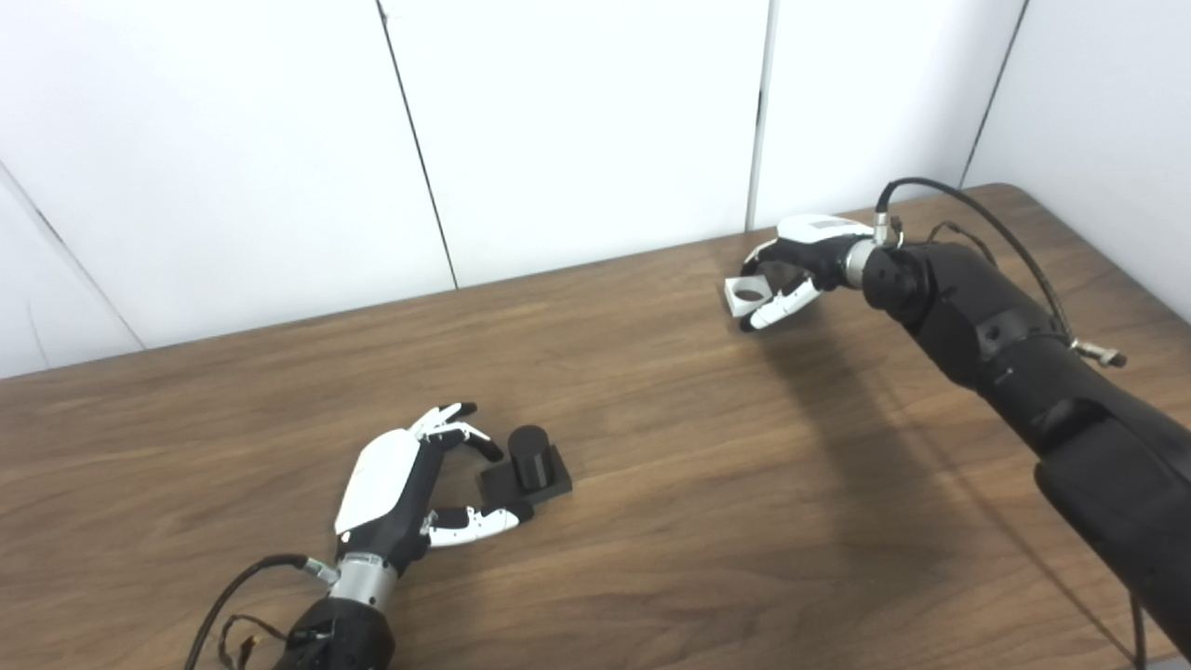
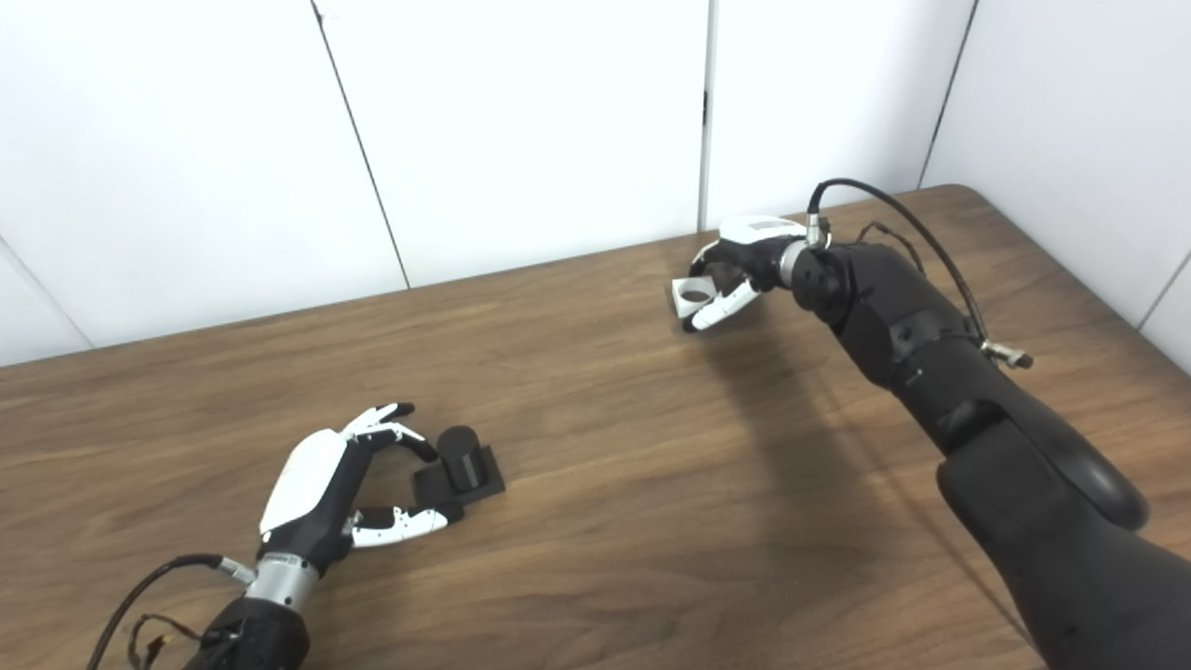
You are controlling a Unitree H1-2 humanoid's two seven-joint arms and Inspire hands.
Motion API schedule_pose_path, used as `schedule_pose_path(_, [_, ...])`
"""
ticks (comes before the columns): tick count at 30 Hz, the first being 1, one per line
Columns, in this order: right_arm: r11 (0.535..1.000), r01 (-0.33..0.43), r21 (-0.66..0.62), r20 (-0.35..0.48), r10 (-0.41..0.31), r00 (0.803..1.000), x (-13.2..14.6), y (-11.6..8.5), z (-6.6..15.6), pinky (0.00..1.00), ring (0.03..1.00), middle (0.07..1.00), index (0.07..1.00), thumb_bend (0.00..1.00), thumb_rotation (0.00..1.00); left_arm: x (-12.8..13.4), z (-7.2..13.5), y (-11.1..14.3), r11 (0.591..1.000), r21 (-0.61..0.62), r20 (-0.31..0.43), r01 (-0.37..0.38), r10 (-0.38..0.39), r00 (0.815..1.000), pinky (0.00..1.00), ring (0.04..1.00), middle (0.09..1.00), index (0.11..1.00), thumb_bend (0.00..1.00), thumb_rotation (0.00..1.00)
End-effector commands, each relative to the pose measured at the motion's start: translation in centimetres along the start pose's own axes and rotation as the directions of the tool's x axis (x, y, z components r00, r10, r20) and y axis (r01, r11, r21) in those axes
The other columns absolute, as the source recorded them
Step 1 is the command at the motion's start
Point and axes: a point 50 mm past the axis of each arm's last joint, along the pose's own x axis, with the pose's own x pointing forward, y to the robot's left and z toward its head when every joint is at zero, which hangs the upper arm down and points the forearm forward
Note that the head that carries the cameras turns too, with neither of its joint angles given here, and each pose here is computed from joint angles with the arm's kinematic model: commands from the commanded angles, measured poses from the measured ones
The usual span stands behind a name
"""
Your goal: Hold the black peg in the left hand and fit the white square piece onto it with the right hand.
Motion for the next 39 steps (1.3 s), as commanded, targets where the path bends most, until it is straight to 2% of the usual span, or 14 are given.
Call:
schedule_pose_path(1, [0.994,0.103,-0.022,0.041,-0.102,0.994,0.2,-4.0,1.2,0.89,0.933,0.912,0.822,0.72,0.57,-0.1,-0.4,0.8,1.000,0.021,-0.021,-0.005,0.006,1.000,0.90,0.933,0.893,0.556,0.85,0.37])
schedule_pose_path(13, [0.993,0.120,-0.016,0.052,-0.119,0.992,0.5,-4.0,1.5,0.87,0.924,0.903,0.818,0.72,0.53,-0.3,-0.5,0.7,1.000,0.021,-0.021,-0.017,0.018,1.000,0.88,0.923,0.885,0.546,0.85,0.33])
schedule_pose_path(21, [0.990,0.141,-0.013,0.070,-0.139,0.988,0.2,-3.8,1.2,0.86,0.909,0.886,0.793,0.73,0.44,-0.4,-0.6,0.8,1.000,0.020,-0.024,-0.012,0.012,1.000,0.88,0.924,0.887,0.549,0.85,0.35])
schedule_pose_path(32, [0.990,0.139,0.002,0.057,-0.139,0.989,-0.2,-4.1,0.4,0.87,0.919,0.893,0.795,0.77,0.37,-0.5,-0.9,1.2,1.000,0.028,-0.028,-0.010,0.011,1.000,0.88,0.925,0.887,0.550,0.85,0.35])
schedule_pose_path(39, [0.989,0.144,-0.005,0.046,-0.144,0.989,-0.6,-4.2,-0.3,0.89,0.915,0.887,0.801,0.78,0.36,-0.6,-1.0,1.3,0.999,0.032,-0.025,-0.008,0.008,1.000,0.87,0.924,0.887,0.552,0.85,0.34])
